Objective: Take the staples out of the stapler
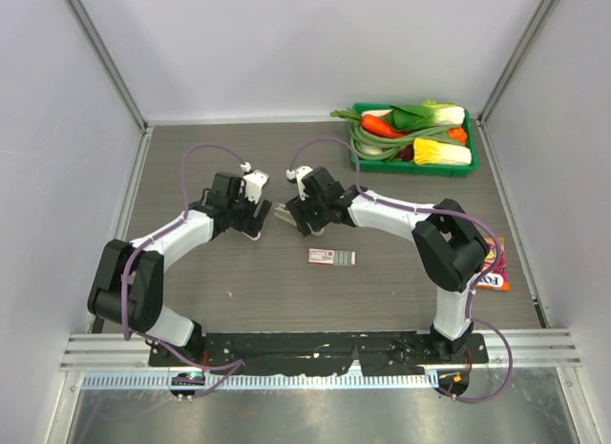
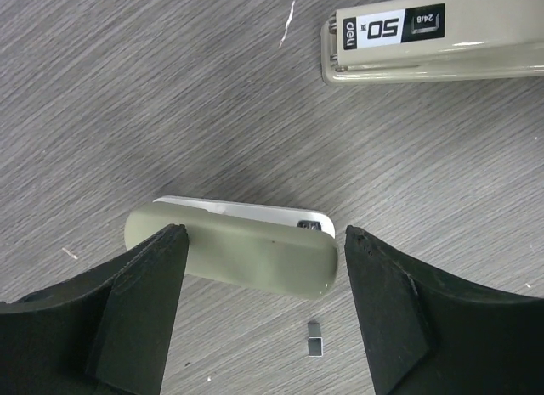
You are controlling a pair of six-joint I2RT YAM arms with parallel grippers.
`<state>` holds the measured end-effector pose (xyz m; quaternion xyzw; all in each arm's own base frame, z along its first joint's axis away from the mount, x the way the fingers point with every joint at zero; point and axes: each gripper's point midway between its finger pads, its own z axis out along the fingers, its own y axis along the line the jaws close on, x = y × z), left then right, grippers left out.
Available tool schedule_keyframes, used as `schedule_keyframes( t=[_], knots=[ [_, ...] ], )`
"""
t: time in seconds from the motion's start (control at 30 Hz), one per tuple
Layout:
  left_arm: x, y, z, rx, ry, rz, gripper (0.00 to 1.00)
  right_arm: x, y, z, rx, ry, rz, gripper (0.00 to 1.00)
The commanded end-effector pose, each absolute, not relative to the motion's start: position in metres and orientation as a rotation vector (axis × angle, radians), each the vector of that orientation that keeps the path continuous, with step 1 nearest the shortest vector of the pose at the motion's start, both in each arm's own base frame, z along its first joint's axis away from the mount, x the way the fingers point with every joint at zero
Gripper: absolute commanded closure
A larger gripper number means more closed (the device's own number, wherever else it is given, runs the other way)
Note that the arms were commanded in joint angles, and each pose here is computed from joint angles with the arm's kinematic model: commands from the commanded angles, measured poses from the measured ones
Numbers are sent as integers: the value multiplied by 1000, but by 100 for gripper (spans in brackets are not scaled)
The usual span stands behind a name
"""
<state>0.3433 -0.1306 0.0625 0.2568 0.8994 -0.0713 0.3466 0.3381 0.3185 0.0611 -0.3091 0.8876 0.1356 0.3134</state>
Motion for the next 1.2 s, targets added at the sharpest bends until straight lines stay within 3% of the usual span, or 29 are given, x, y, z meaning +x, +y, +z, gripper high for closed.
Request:
schedule_keyframes(
  t=[0.0, 0.13, 0.27, 0.4, 0.47, 0.57, 0.63, 0.67, 1.0, 1.17],
  knots=[
    [342, -129, 71, 726, 2274, -160, 22, 348, 340, 81, -826, 2271, 441, 30],
    [342, -128, 75, 766, 2242, -143, 22, 346, 345, 77, -812, 2291, 464, 37],
    [346, -130, 95, 750, 2199, -148, 22, 346, 348, 78, -779, 2284, 446, 54],
    [345, -138, 122, 698, 2177, -211, 20, 350, 349, 81, -725, 2271, 402, 78],
    [347, -144, 138, 672, 2154, -252, 20, 353, 349, 82, -693, 2273, 399, 83],
    [344, -152, 152, 638, 2151, -320, 20, 353, 352, 82, -693, 2291, 403, 82],
    [341, -155, 152, 631, 2170, -353, 20, 352, 352, 73, -713, 2317, 385, 73],
    [342, -156, 156, 627, 2165, -357, 20, 350, 354, 74, -723, 2325, 375, 63],
    [338, -151, 145, 615, 2189, -337, 20, 350, 352, 65, -724, 2341, 322, 66],
    [338, -151, 144, 616, 2194, -334, 20, 351, 355, 60, -740, 2365, 306, 52]
  ],
)
